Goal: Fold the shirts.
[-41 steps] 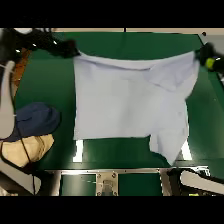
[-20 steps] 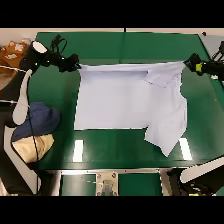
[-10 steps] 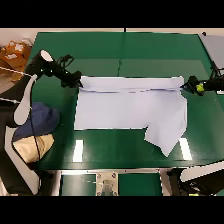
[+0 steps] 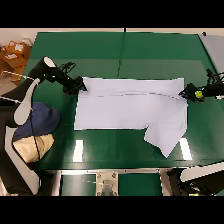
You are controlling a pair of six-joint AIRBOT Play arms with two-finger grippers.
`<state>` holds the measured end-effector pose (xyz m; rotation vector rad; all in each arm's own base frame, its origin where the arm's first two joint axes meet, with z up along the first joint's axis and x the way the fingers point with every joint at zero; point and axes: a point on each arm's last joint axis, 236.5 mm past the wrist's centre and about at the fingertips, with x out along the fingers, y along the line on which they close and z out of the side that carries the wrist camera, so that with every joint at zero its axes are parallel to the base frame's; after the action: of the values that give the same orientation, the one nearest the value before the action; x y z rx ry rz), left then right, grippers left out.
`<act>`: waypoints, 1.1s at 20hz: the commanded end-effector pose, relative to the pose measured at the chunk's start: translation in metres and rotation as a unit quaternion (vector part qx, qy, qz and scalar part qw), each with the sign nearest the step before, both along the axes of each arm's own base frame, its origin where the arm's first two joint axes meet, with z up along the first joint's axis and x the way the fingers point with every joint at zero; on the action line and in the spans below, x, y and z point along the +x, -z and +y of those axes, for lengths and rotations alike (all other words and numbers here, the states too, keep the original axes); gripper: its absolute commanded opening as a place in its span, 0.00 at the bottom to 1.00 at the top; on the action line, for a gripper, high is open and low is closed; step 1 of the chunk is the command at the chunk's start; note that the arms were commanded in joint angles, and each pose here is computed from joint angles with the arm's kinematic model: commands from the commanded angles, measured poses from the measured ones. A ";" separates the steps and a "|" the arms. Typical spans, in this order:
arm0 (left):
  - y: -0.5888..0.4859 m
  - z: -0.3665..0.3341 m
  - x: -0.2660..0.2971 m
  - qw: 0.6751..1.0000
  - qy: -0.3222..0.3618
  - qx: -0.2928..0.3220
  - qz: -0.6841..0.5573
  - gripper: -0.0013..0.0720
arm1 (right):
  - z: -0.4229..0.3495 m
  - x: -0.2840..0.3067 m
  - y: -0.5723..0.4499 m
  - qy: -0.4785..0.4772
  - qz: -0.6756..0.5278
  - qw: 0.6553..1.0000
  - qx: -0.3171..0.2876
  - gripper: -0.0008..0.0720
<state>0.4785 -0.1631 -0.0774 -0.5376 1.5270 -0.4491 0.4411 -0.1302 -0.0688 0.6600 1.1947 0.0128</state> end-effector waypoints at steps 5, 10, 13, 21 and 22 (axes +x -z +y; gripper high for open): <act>-0.038 0.013 -0.061 0.992 0.070 -0.007 0.104 0.42 | -0.028 -0.045 -0.056 0.014 0.062 0.997 -0.046 0.26; -0.076 0.020 -0.083 0.991 0.113 0.044 0.051 0.04 | -0.010 -0.113 -0.062 0.060 0.101 0.991 -0.071 0.04; -0.081 0.037 -0.122 0.988 0.105 0.113 0.021 0.04 | -0.010 -0.172 -0.054 0.099 0.152 0.976 -0.117 0.04; -0.024 0.018 -0.208 0.994 -0.100 0.047 -0.015 0.91 | 0.050 -0.251 -0.008 0.131 0.222 0.964 -0.061 0.48; -0.013 0.011 -0.213 0.992 -0.123 0.024 -0.004 0.91 | 0.062 -0.255 0.001 0.131 0.227 0.964 -0.038 0.59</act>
<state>0.2789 -0.1423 -0.0367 -0.4784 1.5133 -0.2932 0.2060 -0.0954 -0.0499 0.6759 1.4806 -0.4358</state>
